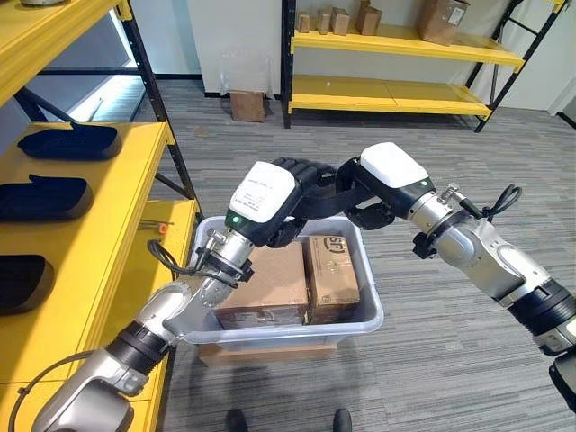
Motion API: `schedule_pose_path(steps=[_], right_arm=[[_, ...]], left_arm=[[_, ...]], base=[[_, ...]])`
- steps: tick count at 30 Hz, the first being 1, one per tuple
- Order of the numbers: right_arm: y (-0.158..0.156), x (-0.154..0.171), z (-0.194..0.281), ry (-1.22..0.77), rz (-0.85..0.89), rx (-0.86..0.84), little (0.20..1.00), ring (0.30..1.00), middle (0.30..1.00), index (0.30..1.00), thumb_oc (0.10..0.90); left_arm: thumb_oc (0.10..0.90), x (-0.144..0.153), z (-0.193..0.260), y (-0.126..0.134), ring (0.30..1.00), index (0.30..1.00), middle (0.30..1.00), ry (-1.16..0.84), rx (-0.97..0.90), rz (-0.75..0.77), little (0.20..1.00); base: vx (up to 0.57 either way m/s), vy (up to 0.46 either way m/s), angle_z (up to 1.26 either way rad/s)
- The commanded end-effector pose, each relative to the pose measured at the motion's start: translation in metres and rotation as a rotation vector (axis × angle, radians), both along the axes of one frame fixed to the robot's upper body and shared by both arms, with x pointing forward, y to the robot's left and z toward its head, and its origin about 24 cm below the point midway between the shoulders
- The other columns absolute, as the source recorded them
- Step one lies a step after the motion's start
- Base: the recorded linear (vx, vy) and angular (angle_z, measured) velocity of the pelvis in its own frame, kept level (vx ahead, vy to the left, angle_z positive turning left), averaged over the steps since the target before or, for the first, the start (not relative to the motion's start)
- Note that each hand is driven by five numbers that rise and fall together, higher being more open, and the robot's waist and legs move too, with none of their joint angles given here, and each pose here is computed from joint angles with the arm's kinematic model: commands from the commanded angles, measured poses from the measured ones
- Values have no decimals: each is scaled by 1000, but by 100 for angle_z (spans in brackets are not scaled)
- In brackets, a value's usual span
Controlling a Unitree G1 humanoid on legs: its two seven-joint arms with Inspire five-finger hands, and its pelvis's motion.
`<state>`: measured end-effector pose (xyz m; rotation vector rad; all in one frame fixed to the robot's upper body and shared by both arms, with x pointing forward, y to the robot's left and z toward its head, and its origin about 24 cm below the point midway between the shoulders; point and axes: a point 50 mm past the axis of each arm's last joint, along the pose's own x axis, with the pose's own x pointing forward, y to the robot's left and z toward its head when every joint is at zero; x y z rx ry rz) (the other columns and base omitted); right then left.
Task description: Move parts from the plastic box to the shelf.
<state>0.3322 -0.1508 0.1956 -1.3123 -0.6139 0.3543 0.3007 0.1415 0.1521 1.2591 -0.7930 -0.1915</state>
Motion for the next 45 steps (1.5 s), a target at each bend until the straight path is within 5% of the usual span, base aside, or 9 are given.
schedule_pose_path(steps=[1, 17, 18, 19, 36, 41, 45], right_arm=[[39, -7, 100, -354, 194, 232, 300, 300, 300, 300, 400], [36, -11, 100, -362, 202, 281, 300, 300, 300, 300, 400], [36, -12, 99, -359, 202, 295, 349, 349, 349, 349, 435], [33, -13, 97, -347, 201, 324, 1000, 1000, 1000, 1000, 900], [-41, -81, 9, -164, 43, 612, 1000, 1000, 1000, 1000, 900], [-73, -117, -66, 63, -206, 746, 1000, 1000, 1000, 1000, 900], [-70, -115, -65, 59, -190, 786, 1000, 1000, 1000, 1000, 900]], left_arm=[[400, 11, 21, -22, 300, 300, 300, -109, 21, -67, 300], [400, 10, 17, -19, 300, 300, 300, -79, -19, -58, 300], [400, 10, 17, -19, 300, 300, 300, -77, -18, -54, 300], [400, 10, 16, -17, 300, 300, 300, -74, -22, -46, 300], [400, -11, 1, 60, 300, 300, 300, -40, -88, 244, 300], [400, -42, -15, 107, 300, 300, 300, -19, -121, 431, 300], [400, -59, -5, 122, 300, 300, 300, -77, -176, 479, 300]], base=[[-2, 2, -6], [0, 1, -3], [0, 0, 0], [0, 0, 0], [1, -2, -2], [-13, -43, -9], [-105, -124, -4]])
